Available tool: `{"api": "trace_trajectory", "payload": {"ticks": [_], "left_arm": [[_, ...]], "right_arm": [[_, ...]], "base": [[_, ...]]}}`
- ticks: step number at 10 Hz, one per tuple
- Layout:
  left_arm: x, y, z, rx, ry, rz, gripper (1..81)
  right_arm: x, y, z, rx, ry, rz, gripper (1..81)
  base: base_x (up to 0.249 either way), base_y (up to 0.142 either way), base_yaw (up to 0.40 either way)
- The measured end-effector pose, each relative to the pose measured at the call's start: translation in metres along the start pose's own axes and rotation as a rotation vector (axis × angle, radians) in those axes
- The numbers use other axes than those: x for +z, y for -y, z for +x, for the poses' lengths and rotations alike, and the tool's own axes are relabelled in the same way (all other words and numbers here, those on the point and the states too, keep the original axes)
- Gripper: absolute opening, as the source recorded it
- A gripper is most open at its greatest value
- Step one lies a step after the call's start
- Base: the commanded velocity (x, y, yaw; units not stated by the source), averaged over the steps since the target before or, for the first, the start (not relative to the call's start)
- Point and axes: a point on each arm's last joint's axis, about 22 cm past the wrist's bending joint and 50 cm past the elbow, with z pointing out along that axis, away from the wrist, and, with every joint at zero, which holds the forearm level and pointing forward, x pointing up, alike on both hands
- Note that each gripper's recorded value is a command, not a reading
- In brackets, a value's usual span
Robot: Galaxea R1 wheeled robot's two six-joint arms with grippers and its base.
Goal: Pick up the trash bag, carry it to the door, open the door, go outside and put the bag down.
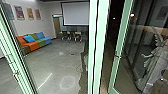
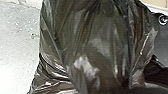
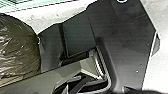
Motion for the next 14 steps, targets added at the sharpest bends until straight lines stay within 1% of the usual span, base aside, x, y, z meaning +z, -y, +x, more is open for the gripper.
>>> {"api": "trace_trajectory", "payload": {"ticks": [2, 5, 7, 8, 12, 14], "left_arm": [[0.0008, -0.0041, -0.0001, 0.0, 0.0, -0.005, 1.0], [0.0008, -0.0047, 0.0012, 0.001, 0.0, -0.006, 1.0], [0.0009, -0.0055, 0.0033, 0.017, -0.002, -0.007, 1.0], [0.0009, -0.0056, 0.0021, 0.021, 0.003, -0.008, 1.0], [0.0008, -0.0054, 0.0012, 0.023, 0.007, -0.008, 1.0], [0.0008, -0.0054, 0.0014, 0.024, 0.007, -0.008, 1.0]], "right_arm": [[0.0, 0.0001, 0.0008, 0.0, -0.003, 0.0, 81.1], [0.0001, 0.0004, 0.0007, 0.0, -0.003, 0.001, 81.1], [0.0001, 0.0003, 0.0006, -0.001, -0.004, 0.001, 81.1], [0.0001, 0.0003, 0.0005, -0.001, -0.003, 0.001, 81.1], [0.0001, 0.0003, 0.0009, -0.001, -0.006, 0.001, 81.1], [-0.0001, -0.0002, -0.0003, 0.0, -0.011, 0.001, 81.1]], "base": [[0.0, 0.0, 0.0], [0.0, 0.0, 0.0], [0.0, 0.0, 0.0], [0.0, 0.0, 0.0], [0.0, 0.0, 0.0], [0.0, 0.0, -0.105]]}}
